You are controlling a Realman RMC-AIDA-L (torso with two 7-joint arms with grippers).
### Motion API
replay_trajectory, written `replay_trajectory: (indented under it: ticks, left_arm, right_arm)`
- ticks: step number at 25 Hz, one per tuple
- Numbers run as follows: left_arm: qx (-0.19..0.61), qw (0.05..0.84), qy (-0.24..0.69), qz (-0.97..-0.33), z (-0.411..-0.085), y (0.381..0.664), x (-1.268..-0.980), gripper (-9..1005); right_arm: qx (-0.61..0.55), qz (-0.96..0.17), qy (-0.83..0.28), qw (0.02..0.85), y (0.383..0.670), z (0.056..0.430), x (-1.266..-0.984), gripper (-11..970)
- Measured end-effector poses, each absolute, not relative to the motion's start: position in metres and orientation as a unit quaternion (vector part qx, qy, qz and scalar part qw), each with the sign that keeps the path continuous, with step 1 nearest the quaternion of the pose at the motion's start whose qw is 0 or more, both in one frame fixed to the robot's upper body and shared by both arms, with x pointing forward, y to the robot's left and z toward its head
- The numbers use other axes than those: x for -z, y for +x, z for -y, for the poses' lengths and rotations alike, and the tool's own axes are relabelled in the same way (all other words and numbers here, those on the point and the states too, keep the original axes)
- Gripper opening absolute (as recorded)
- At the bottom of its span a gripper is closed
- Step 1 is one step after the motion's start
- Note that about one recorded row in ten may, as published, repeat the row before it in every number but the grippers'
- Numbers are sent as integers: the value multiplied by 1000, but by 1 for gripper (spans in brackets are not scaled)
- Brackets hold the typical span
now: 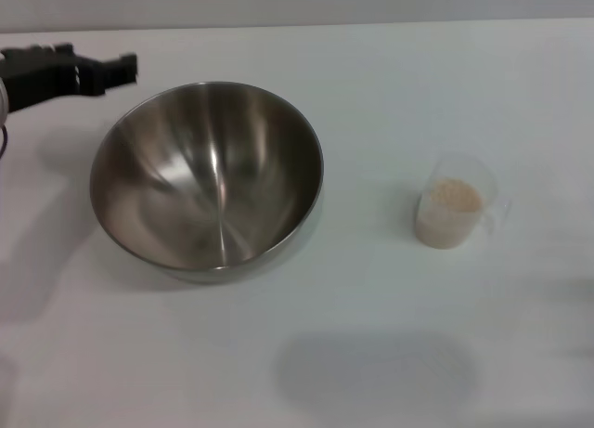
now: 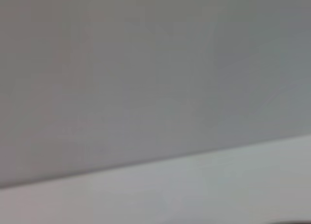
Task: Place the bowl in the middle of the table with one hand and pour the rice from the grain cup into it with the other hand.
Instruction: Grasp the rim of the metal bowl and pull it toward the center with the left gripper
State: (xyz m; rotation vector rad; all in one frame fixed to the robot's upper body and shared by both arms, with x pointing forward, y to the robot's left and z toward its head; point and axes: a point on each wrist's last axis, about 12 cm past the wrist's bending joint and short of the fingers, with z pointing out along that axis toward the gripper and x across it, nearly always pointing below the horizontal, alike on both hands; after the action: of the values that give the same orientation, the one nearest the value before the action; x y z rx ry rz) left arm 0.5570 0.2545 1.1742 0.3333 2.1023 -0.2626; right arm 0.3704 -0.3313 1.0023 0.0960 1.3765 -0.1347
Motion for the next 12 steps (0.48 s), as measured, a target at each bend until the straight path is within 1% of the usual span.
replay_trajectory:
  ticks: [4, 12]
  left_arm:
    - [119, 448, 152, -873, -256, 556, -1168, 820]
    - [118, 426, 156, -883, -258, 554, -1155, 822]
  right_arm:
    - [62, -636, 42, 768, 370, 331, -1002, 837]
    - [61, -636, 40, 768, 370, 331, -1002, 838]
